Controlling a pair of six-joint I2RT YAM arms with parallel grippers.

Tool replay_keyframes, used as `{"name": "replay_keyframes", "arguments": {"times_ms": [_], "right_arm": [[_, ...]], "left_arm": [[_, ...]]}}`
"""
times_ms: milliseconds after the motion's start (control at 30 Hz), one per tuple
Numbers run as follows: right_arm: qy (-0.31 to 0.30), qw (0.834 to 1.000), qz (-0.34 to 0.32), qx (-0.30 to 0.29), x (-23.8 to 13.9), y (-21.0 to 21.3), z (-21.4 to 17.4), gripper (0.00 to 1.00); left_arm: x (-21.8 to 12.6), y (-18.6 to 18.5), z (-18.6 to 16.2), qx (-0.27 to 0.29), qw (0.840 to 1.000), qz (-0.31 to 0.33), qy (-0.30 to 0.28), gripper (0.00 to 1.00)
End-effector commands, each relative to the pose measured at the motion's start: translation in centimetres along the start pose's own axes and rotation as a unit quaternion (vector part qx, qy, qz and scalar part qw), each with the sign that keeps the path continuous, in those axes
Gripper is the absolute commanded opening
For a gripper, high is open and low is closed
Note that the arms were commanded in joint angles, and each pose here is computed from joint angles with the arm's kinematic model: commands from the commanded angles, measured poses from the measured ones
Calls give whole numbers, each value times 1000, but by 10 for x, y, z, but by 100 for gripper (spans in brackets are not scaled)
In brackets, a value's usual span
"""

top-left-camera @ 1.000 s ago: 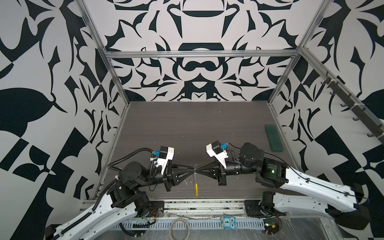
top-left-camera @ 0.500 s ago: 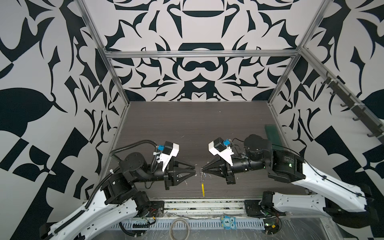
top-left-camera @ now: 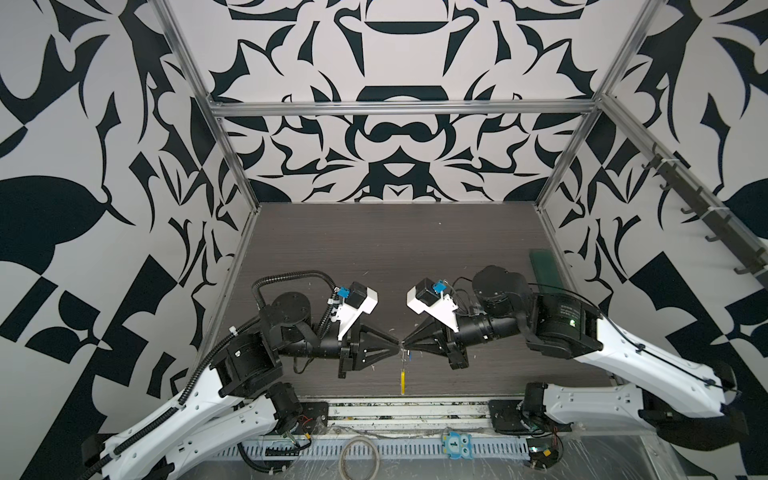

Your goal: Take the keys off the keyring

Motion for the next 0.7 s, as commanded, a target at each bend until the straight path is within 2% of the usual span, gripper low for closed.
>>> {"name": "replay_keyframes", "arguments": {"times_ms": [0, 133, 433, 567, 667], "right_arm": [[-33, 999, 9, -21, -8, 6, 23, 0], [-36, 999, 9, -21, -6, 5, 25, 0], [-45, 999, 10, -22, -4, 4, 31, 0], [-59, 998, -5, -26, -8, 1, 35, 0], [-81, 996, -21, -37, -13, -1, 35, 16]], "left_arm": [[-3, -8, 3, 9, 1000, -9, 0, 21], [-2, -8, 4, 9, 1000, -10, 2, 20], [-3, -7, 4, 10, 1000, -7, -3, 0], [-4, -6, 6, 14, 1000, -3, -17, 0], [-7, -5, 9, 23, 999, -1, -39, 0]]}}
Point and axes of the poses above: each gripper's point midway between its finger pads, its own x axis out along the fingers, its own y axis along the line the jaws close on, z = x × y, the point moved 2 cm from there along -x, back along the fingers, and after that the axes turned 14 degrees about -x, right-handed, at the moved point
